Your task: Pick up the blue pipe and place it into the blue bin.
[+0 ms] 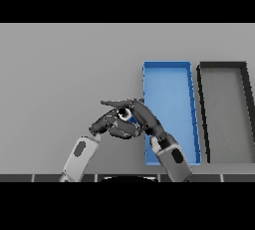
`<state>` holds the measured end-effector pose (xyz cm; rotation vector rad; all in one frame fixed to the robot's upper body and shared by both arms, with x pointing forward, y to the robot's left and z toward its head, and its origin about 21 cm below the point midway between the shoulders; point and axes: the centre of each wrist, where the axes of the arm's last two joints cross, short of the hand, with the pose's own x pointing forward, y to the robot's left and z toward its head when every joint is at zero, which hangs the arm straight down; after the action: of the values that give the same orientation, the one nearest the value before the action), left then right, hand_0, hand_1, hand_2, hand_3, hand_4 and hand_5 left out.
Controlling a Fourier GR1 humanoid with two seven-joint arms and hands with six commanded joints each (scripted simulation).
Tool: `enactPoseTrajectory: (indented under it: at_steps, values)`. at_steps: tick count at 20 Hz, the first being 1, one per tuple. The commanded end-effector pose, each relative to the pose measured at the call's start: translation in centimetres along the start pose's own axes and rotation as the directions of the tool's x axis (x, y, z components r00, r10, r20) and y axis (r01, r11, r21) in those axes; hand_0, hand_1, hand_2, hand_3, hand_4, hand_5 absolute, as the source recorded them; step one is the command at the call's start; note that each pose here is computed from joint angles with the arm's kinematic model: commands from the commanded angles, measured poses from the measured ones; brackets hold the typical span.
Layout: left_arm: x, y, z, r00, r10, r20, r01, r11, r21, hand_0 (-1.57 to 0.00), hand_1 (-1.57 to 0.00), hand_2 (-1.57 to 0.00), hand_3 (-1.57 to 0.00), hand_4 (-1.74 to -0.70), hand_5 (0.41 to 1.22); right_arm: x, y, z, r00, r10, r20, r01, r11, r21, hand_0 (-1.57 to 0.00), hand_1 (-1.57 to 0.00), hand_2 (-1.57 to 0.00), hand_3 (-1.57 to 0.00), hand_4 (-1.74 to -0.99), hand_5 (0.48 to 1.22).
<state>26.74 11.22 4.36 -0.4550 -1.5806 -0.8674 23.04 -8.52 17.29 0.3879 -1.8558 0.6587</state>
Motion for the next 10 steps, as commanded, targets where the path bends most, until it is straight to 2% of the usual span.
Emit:
enactPoseTrajectory:
  at_steps: [1,5,7,10]
  values:
    - [-0.1,0.0,0.0,1.0,0.0,-0.005,0.0,1.0,0.001,-0.04,-0.04,-0.04,-0.03,-0.94,0.495,0.6,0.0,-0.3,0.999,-0.041,0.024,0.041,0.999,0.004,-1.57,-1.57,-1.57,-1.57,-1.741,1.22]
    - [-0.1,0.1,0.1,1.0,-0.001,-0.011,0.001,1.0,-0.003,-0.02,-0.01,-0.01,-0.01,-0.91,0.47,2.5,-1.5,-0.5,0.985,-0.159,0.06,0.16,0.987,-0.022,-1.57,-1.57,-1.57,-1.57,-1.741,1.221]
    - [0.1,-0.1,0.0,1.0,0.005,-0.014,-0.005,1.0,-0.003,-0.01,-0.01,-0.01,-0.01,-0.91,0.456,4.6,-2.6,-0.7,0.978,-0.181,0.105,0.184,0.983,-0.017,-1.57,-1.57,-1.57,-1.57,-1.741,1.221]
    - [0.2,0.0,0.1,1.0,0.005,-0.003,-0.005,1.0,-0.011,0.0,0.0,0.0,0.0,-0.91,0.441,7.2,-5.5,-1.4,0.971,-0.183,0.157,0.184,0.983,0.005,-1.57,-1.57,-1.57,-1.57,-1.741,1.221]
